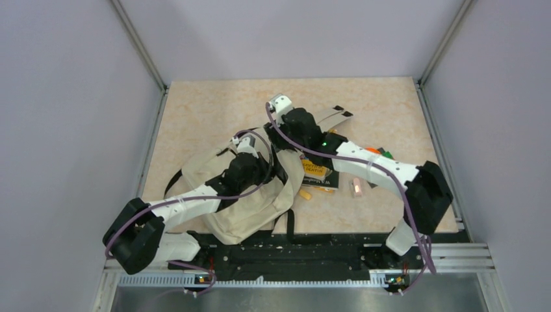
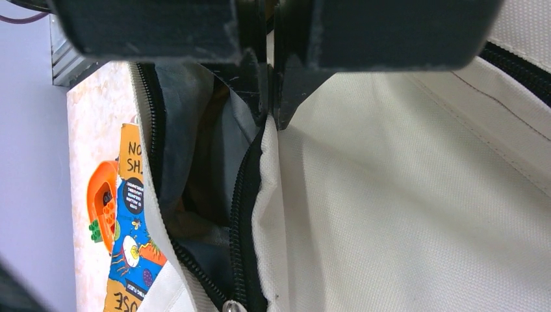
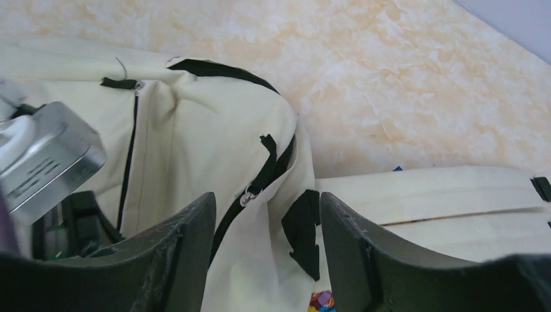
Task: Pack the student bag
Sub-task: Unzip the student bag at the center of the board.
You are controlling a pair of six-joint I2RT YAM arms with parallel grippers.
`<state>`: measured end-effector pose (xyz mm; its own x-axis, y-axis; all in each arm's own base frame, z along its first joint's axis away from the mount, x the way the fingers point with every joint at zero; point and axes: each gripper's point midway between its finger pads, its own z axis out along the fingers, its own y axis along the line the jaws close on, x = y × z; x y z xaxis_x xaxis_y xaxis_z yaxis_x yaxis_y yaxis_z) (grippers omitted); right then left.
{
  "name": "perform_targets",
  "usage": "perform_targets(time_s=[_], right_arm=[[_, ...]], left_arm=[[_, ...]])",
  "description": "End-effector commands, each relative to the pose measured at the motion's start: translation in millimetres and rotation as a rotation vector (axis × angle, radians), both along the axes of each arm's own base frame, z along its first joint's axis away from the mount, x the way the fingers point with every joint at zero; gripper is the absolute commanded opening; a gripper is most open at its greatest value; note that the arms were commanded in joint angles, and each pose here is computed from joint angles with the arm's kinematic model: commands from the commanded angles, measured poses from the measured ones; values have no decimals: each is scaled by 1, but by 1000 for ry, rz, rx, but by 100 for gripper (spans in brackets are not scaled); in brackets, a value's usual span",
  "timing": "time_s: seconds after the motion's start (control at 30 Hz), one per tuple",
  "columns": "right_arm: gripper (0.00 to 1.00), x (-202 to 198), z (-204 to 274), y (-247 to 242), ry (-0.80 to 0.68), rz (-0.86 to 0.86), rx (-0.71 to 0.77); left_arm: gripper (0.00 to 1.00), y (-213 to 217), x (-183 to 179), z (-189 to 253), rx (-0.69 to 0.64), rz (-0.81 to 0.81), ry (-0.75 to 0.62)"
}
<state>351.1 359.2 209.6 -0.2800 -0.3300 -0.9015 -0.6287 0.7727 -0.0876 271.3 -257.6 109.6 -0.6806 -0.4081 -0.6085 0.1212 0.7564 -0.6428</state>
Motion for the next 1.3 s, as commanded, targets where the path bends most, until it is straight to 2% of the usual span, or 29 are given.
perform_targets(time_s=[0.0, 0.27, 0.5, 0.57, 0.6, 0.67, 0.7, 0.73, 0.87, 0.97, 1.03, 1.17, 1.2, 1.27], right_arm=[[61, -20, 43, -17, -17, -6, 119], [70, -45, 19, -13, 67, 44, 89], [69, -34, -13, -4, 90, -9, -38], [64, -28, -21, -6, 90, -40, -72], [58, -24, -24, -9, 88, -75, -85], [31, -14, -28, -23, 75, -191, -99], [20, -12, -27, -30, 71, -246, -96], [14, -11, -25, -38, 65, -286, -84], [9, -19, -34, -54, 127, -312, 25], [7, -32, -53, -54, 240, -263, 118], [0, -44, -68, -47, 298, -202, 136], [0, -67, -89, -36, 402, -113, 165], [0, -72, -92, -33, 421, -93, 182], [0, -82, -91, -27, 445, -48, 221]], left_arm=[[0, 1, -14, -8, 4, -21, 41], [0, 2, -16, -3, -5, -31, 20], [0, 2, -18, -1, -10, -41, 12], [0, 4, -18, -1, -5, -37, 11], [0, 5, -19, -2, -2, -37, 10], [0, 7, -19, -3, 6, -31, 13], [0, 9, -20, -4, 12, -26, 16], [0, 11, -20, -5, 18, -19, 19], [0, 20, -23, -13, 40, 10, 37], [0, 20, -29, -17, 37, -8, 52], [0, 16, -33, -17, 40, -47, 48], [0, 11, -36, -9, 44, -107, 16], [1, 10, -35, -4, 41, -117, -2], [11, 7, -32, 12, 35, -133, -51]])
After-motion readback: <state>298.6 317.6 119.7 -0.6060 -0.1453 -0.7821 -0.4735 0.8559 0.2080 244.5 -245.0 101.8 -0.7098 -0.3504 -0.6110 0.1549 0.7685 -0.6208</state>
